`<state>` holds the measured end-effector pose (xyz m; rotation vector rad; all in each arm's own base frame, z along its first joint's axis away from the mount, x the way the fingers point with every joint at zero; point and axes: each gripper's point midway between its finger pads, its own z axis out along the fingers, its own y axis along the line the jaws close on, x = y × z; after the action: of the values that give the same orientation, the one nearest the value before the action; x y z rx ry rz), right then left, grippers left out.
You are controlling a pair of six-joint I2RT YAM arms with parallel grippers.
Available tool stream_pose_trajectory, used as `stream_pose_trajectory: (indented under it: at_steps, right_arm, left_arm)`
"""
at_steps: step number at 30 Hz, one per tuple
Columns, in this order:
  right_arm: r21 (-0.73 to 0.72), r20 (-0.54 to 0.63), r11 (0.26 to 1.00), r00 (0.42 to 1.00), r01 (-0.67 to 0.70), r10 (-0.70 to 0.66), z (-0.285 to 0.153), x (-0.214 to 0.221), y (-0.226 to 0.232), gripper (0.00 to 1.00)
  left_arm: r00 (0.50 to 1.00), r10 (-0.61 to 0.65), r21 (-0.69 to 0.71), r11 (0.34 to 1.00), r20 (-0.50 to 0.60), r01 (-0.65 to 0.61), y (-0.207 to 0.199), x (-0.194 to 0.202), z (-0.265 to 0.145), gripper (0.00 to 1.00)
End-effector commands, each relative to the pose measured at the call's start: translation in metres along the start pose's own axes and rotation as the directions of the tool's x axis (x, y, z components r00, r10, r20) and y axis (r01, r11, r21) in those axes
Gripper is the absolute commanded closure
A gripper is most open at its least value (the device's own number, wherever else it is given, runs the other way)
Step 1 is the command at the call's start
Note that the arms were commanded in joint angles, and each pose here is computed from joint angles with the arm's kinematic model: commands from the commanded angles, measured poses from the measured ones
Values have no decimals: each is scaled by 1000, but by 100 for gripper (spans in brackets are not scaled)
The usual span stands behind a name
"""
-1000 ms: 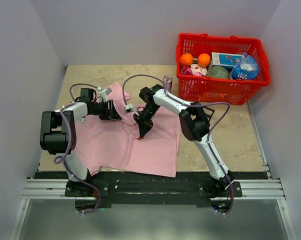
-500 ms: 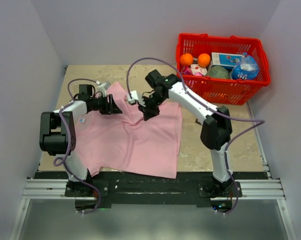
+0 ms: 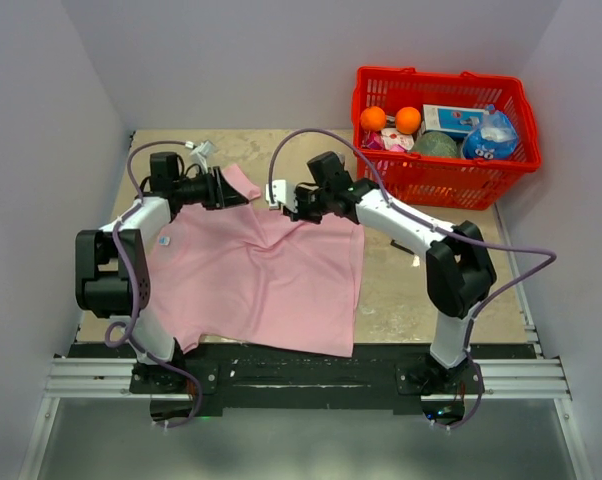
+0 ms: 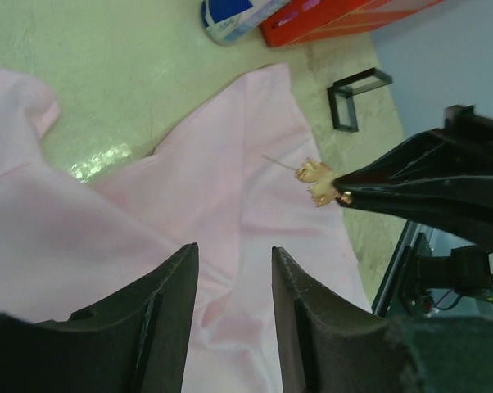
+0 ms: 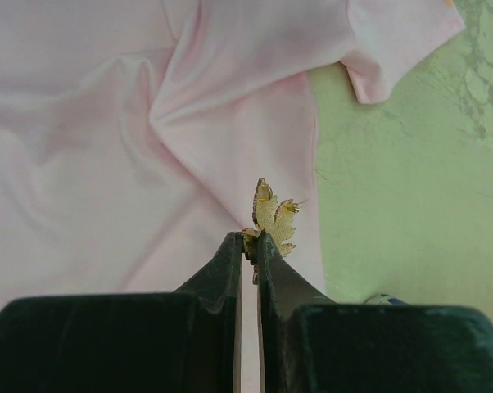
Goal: Remove the brooch from the garment
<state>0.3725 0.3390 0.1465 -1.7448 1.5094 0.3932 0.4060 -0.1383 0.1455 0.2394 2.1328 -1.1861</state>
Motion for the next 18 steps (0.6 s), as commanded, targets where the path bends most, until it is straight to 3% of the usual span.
stream_pose_trajectory:
  at_steps: [1,6,9,18]
  right_arm:
    - [248,147,967,984,62,-101,-34,-59,-43,100]
    - [287,175,953,974,91,-146,-38,-70,-32,100]
    - [309,185,944,966,115,-179,-38,-78,-28,100]
    - [411,146,891,952,191,-271,-37,-87,-34,100]
  left_arm:
    - [998,-17,87,996,58,11,-17,-20,3,57]
    - [997,-78,98,992,14,76,-17,-4,11,55]
    - [996,-87,175,980,-29,91,-34,3,22,52]
    - [976,-181,447,868,-122,217,-81,4,18,47]
